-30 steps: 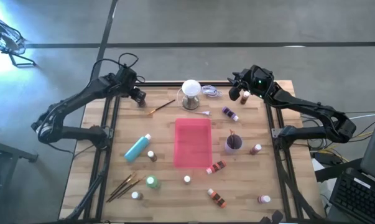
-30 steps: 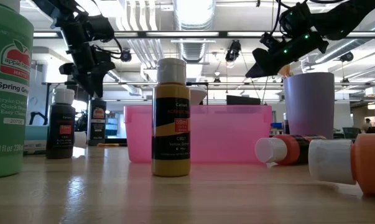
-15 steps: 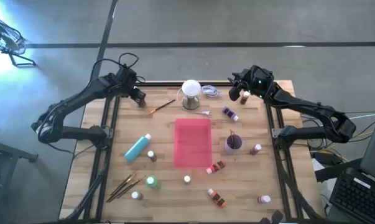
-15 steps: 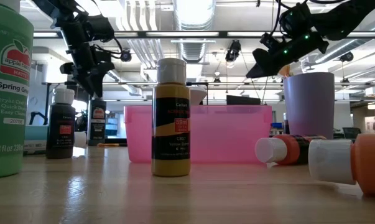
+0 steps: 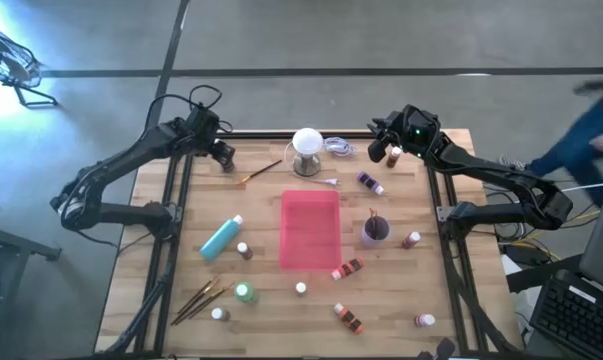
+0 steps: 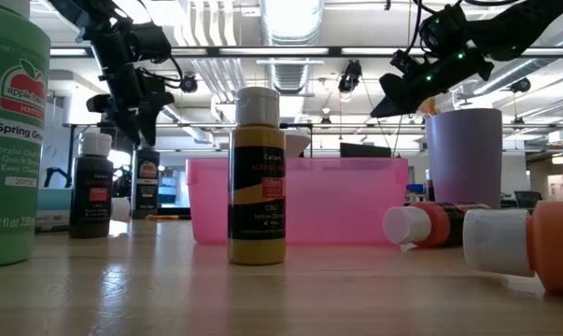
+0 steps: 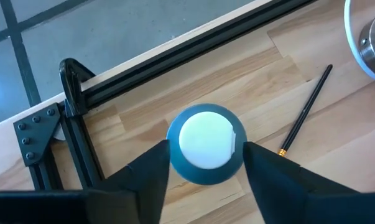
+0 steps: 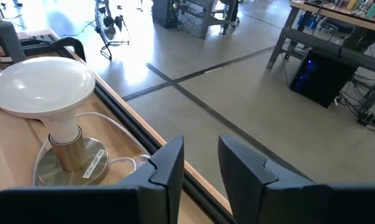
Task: Pick & Place Paint Supplies
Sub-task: Put the large blue paint bottle into the red bin
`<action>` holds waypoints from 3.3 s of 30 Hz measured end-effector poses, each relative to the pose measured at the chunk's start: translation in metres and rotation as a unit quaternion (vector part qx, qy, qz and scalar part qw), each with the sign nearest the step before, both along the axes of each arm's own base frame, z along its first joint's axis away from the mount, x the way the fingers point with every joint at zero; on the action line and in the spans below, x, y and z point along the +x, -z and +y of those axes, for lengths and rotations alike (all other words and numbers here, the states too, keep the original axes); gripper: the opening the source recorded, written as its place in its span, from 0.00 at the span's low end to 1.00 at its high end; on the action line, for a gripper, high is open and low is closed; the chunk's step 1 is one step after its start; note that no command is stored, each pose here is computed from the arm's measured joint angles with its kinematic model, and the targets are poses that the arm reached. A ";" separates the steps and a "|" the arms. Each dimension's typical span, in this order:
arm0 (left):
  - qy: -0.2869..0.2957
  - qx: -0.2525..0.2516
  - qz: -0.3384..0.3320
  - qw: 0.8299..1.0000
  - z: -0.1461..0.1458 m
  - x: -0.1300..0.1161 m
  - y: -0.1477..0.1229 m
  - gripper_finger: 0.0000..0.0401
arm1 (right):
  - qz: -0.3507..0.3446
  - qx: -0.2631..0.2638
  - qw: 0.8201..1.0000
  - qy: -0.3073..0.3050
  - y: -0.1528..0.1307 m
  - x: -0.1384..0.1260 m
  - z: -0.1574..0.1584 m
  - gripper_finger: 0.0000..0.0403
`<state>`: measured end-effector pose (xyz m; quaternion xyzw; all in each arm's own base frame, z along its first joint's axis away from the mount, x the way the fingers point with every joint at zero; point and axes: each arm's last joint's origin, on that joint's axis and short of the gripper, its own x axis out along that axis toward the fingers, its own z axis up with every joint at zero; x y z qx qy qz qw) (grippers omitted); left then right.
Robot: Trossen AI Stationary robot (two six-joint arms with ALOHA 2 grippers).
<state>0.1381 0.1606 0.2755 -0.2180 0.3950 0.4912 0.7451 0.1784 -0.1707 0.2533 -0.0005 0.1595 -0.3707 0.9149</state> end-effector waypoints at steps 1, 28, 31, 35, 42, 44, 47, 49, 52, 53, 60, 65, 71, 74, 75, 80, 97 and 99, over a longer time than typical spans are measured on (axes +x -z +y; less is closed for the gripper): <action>-0.001 0.000 -0.001 1.000 0.000 0.000 0.000 0.56 | 0.000 0.000 1.000 0.000 0.000 0.000 0.000 0.23; 0.005 0.005 -0.021 1.000 0.002 0.003 -0.002 0.61 | 0.000 0.000 1.000 0.000 0.000 0.000 0.000 0.20; 0.002 0.007 -0.016 1.000 0.002 0.002 -0.001 0.61 | 0.000 0.000 1.000 0.000 0.000 0.000 0.000 0.23; -0.004 0.016 -0.010 1.000 0.002 0.002 0.000 0.61 | 0.000 0.000 1.000 0.000 0.000 0.000 0.000 0.26; -0.007 0.024 -0.010 1.000 0.004 0.003 0.000 0.61 | 0.000 0.000 1.000 0.000 0.000 0.000 0.000 0.31; -0.006 0.018 -0.005 1.000 0.006 0.004 0.002 0.61 | 0.000 0.000 1.000 0.000 0.000 0.000 0.000 0.32; -0.005 0.007 0.005 1.000 0.009 0.008 0.008 0.61 | 0.000 0.000 1.000 0.000 0.000 0.000 0.000 0.34; -0.006 0.002 0.015 1.000 0.013 0.011 0.013 0.61 | 0.000 0.000 1.000 0.000 0.000 0.000 0.000 0.35; -0.009 0.004 0.027 1.000 0.017 0.014 0.018 0.61 | 0.000 0.000 1.000 0.000 0.000 0.000 0.000 0.36; -0.010 0.004 0.032 0.999 0.019 0.015 0.019 0.61 | 0.000 0.000 1.000 0.000 0.000 0.000 0.000 0.37; -0.007 -0.001 0.023 1.000 0.014 0.011 0.012 0.61 | 0.005 -0.005 1.000 -0.002 0.000 0.000 0.000 0.38; -0.003 0.012 -0.002 1.000 0.009 0.008 0.001 0.61 | 0.005 -0.008 1.000 -0.002 0.000 0.000 0.000 0.36; -0.003 0.005 0.003 1.000 0.007 0.006 0.002 0.61 | 0.005 -0.008 1.000 -0.002 0.000 0.000 0.000 0.30; -0.003 0.004 0.004 1.000 0.007 0.006 0.002 0.61 | 0.004 -0.008 1.000 -0.002 0.000 0.000 0.000 0.28; -0.003 0.004 0.004 1.000 0.007 0.006 0.002 0.61 | 0.004 -0.008 1.000 -0.002 0.000 0.000 0.000 0.27; -0.003 0.005 0.004 1.000 0.007 0.006 0.002 0.61 | 0.004 -0.008 1.000 -0.002 0.000 0.000 0.000 0.23; -0.001 0.006 0.007 1.000 0.007 0.006 0.003 0.47 | 0.004 -0.008 1.000 -0.003 0.000 0.000 0.000 0.14; 0.001 0.006 0.008 1.000 0.007 0.006 0.003 0.43 | 0.004 -0.008 1.000 -0.003 0.000 0.000 0.000 0.15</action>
